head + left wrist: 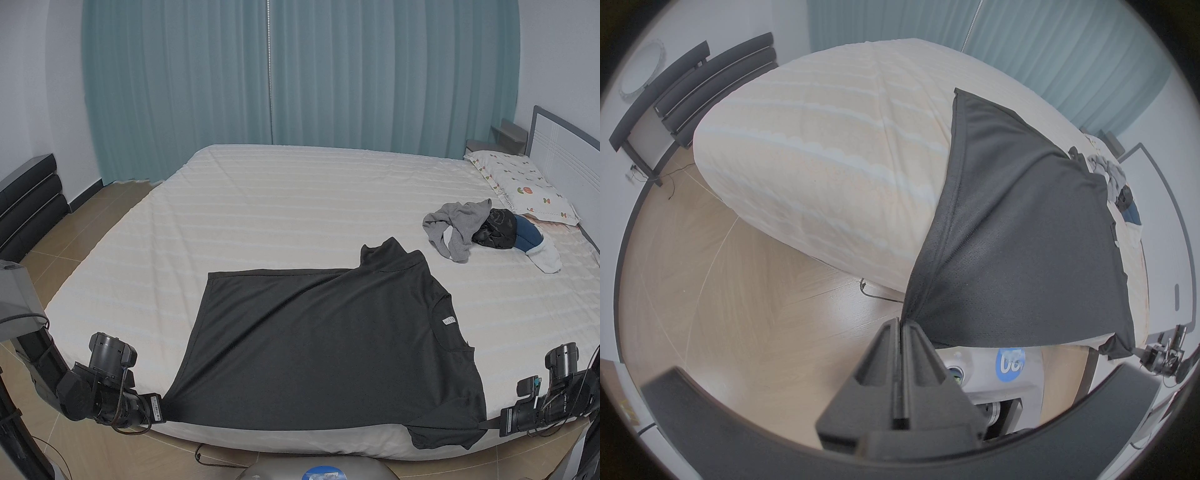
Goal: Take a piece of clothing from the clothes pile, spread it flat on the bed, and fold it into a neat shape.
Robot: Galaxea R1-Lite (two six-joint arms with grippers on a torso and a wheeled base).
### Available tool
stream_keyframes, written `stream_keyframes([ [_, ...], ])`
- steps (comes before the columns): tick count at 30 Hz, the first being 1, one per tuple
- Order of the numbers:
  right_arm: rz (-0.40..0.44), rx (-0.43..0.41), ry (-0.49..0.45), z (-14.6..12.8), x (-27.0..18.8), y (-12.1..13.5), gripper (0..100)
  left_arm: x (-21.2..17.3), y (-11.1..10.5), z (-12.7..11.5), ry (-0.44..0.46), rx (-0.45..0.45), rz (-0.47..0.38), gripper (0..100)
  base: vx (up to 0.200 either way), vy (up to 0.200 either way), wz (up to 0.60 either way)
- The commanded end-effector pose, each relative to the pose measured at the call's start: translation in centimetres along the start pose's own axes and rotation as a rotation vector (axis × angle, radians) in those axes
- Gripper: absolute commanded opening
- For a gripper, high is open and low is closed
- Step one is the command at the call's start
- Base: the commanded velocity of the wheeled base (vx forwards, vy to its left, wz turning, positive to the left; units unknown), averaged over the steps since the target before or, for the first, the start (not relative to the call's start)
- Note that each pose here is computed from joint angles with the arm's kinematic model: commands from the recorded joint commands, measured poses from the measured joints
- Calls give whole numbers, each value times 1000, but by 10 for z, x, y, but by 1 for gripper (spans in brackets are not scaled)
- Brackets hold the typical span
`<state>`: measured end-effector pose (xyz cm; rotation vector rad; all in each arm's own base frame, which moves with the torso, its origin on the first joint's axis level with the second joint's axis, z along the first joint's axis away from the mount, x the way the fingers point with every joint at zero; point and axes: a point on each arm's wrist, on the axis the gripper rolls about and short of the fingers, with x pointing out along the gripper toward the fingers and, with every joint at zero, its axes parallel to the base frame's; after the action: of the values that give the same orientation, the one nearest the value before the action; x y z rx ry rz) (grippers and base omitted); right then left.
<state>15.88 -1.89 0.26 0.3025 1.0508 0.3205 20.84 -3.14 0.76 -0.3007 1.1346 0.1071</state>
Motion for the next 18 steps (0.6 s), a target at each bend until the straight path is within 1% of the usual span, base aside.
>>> stream_keyframes([
  [1, -13, -4, -7, -4, -8, 2, 0, 0, -7, -7, 16, 36, -11, 0, 0, 0, 0],
  [8, -13, -11, 12, -7, -8, 2, 0, -1, -6, -10, 24, 44, -7, 0, 0, 0, 0],
  [14, -11, -19, 31, -10, -12, 5, 0, -11, -5, -11, -4, 44, -5, 0, 0, 0, 0],
  [18, -11, -26, 31, -10, -13, 5, 0, -11, -2, -16, 14, 84, 5, 0, 0, 0, 0],
])
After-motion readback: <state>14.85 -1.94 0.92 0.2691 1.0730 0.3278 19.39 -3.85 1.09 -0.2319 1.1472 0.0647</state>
